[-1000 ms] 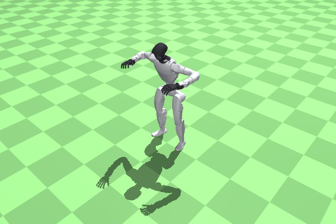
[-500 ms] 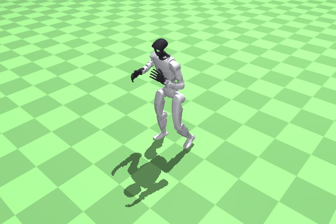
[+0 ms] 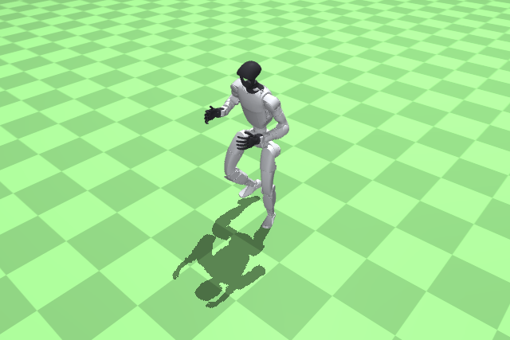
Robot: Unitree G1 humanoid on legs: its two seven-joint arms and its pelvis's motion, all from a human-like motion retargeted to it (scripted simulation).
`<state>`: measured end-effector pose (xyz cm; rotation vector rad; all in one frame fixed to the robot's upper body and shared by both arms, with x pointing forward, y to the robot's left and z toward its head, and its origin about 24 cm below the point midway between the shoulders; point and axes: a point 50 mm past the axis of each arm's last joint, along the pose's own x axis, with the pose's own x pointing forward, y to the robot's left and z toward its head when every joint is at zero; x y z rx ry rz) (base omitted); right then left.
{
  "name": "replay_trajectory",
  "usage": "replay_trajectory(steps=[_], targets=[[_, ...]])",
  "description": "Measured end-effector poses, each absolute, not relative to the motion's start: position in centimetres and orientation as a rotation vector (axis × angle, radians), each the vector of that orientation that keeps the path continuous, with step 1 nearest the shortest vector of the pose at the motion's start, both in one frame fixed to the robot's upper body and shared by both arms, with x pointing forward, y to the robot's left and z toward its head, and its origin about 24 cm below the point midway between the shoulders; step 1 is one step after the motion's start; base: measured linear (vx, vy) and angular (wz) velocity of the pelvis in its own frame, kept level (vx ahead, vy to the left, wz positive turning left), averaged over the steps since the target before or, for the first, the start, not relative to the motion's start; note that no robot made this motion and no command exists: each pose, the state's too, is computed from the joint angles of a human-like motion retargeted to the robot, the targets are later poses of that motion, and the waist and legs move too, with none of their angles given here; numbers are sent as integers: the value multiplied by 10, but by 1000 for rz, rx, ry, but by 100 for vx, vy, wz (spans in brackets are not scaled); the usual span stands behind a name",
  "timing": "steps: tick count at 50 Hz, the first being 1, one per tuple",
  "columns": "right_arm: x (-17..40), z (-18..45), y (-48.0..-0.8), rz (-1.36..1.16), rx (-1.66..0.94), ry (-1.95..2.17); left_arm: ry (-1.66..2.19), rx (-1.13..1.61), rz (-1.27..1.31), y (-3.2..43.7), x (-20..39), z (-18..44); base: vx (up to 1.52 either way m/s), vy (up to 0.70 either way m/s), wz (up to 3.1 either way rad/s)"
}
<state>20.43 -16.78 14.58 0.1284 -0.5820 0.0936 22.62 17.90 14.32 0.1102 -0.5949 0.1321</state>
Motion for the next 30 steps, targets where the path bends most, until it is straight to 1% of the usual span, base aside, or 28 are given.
replay_trajectory(steps=[2, 3, 4, 5, 7, 10, 11, 12, 15, 17, 18, 20, 22, 23, 25, 26, 28, 30], targets=[[189, 83, -188, 10, -76, -288, -857, 127, 118, 148, 253, 201, 11, 11, 158], [172, 63, -200, 26, -171, -174, -1012, 141, 111, 137, 255, 236, 18, 10, 149], [153, 58, -214, 52, -236, -100, -1163, 147, 130, 128, 250, 268, 24, 9, 147], [134, 60, -227, 89, -288, -46, -1307, 146, 166, 122, 240, 298, 30, 7, 137], [112, 76, -246, 87, -302, 9, -1481, 23, 255, 124, 214, 328, 32, 3, 109], [103, 97, -264, -16, -304, -1, -1591, -262, 258, 133, 184, 336, 27, -5, 65], [104, 99, -266, -39, -348, -17, -1592, -385, 223, 146, 179, 334, 19, -10, 28], [107, 100, -266, -64, -379, -38, -1584, -444, 198, 157, 176, 330, 15, -11, 10], [129, 95, -251, -124, -361, -135, -1436, -205, 117, 171, 178, 299, 11, -9, -9], [155, 96, -240, -134, -271, -211, -1187, -130, 3, 177, 190, 267, 5, -3, -69], [171, 97, -232, -133, -200, -252, -1034, -124, -30, 180, 198, 246, 2, 0, -112], [212, 111, -208, -111, -64, -367, -688, -138, 0, 187, 212, 186, -2, 3, -148], [250, 159, -177, -46, 4, -594, -353, -181, 119, 204, 206, 117, -4, 3, -159], [258, 192, -162, 2, 33, -737, -228, -198, 172, 214, 193, 91, 1, 1, -122], [251, 255, -139, 101, 105, -1020, -110, -177, 223, 230, 162, 71, 9, -1, -72], [239, 274, -135, 122, 124, -1132, -106, -126, 205, 235, 151, 76, 15, -1, -37], [211, 297, -132, 128, 126, -1312, -109, -24, 149, 240, 136, 90, 17, 1, -40], [186, 303, -131, 100, 108, -1426, -117, 37, 115, 242, 127, 102, 14, 5, -99]])
